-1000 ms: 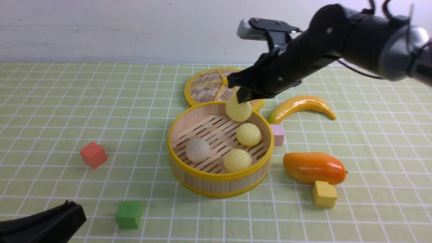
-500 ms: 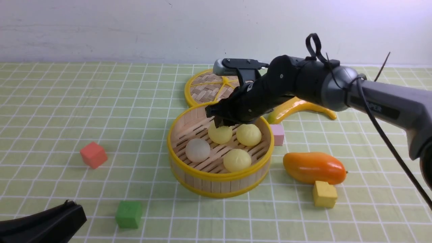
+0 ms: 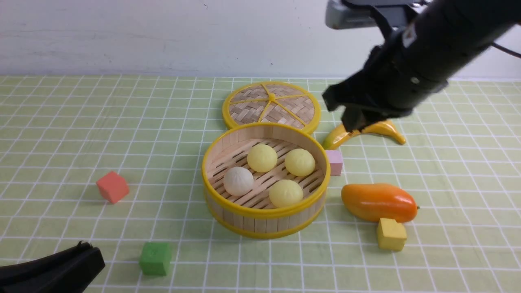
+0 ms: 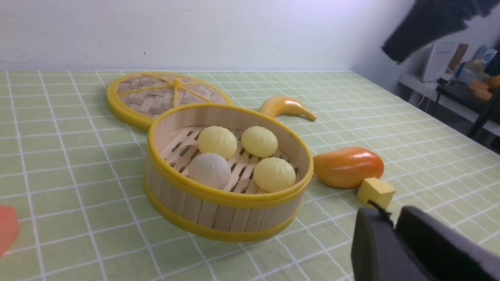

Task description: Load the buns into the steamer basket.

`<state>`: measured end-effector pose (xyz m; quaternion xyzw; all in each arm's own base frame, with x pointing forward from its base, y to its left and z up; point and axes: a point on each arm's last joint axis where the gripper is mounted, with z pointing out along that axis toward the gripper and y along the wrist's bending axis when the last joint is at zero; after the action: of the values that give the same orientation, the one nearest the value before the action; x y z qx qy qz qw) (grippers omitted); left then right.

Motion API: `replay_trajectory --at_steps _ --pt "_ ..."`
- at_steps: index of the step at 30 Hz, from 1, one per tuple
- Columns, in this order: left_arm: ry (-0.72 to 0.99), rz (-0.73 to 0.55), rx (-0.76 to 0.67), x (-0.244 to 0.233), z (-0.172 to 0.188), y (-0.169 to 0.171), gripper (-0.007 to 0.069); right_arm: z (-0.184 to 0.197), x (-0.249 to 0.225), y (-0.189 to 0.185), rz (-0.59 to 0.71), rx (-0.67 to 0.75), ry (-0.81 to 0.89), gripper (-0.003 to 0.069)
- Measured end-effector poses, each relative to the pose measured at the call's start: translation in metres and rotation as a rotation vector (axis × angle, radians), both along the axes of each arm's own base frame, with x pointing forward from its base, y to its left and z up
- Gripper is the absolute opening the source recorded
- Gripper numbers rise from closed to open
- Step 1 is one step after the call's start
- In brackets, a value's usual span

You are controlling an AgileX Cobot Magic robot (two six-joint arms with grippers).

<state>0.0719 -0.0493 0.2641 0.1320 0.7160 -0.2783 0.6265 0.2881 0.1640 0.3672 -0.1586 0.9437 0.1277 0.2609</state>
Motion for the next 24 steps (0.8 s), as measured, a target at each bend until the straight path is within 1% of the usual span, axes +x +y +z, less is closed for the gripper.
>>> replay_trajectory --at_steps 1,3,7,13,18,21,22,24 --pt "0.0 0.0 0.0 0.0 0.0 0.0 0.0076 -0.002 -0.011 -0.005 -0.014 0.0 0.004 0.0008" --pt "0.0 0.0 0.0 0.0 0.0 0.0 0.0079 -0.006 -0.032 -0.016 -0.033 0.003 0.012 -0.0018" --pt "0.0 0.0 0.0 0.0 0.0 0.0 0.0083 -0.01 -0.068 -0.037 -0.042 -0.01 0.033 -0.002" --pt "0.0 0.0 0.0 0.0 0.0 0.0 0.0089 -0.008 -0.11 -0.059 -0.033 -0.066 0.135 -0.002" --pt "0.001 0.0 0.0 0.0 0.0 0.0 0.0089 -0.001 -0.12 -0.065 -0.032 -0.056 0.118 -0.0018" --pt "0.001 0.0 0.0 0.0 0.0 0.0 0.0089 0.0 -0.129 -0.076 -0.047 -0.062 0.076 -0.0018" --pt "0.001 0.0 0.0 0.0 0.0 0.0 0.0089 -0.002 -0.134 -0.083 -0.054 -0.048 0.033 -0.002" --pt "0.001 0.0 0.0 0.0 0.0 0.0 0.0089 -0.009 -0.148 -0.101 -0.065 0.003 -0.129 -0.002"
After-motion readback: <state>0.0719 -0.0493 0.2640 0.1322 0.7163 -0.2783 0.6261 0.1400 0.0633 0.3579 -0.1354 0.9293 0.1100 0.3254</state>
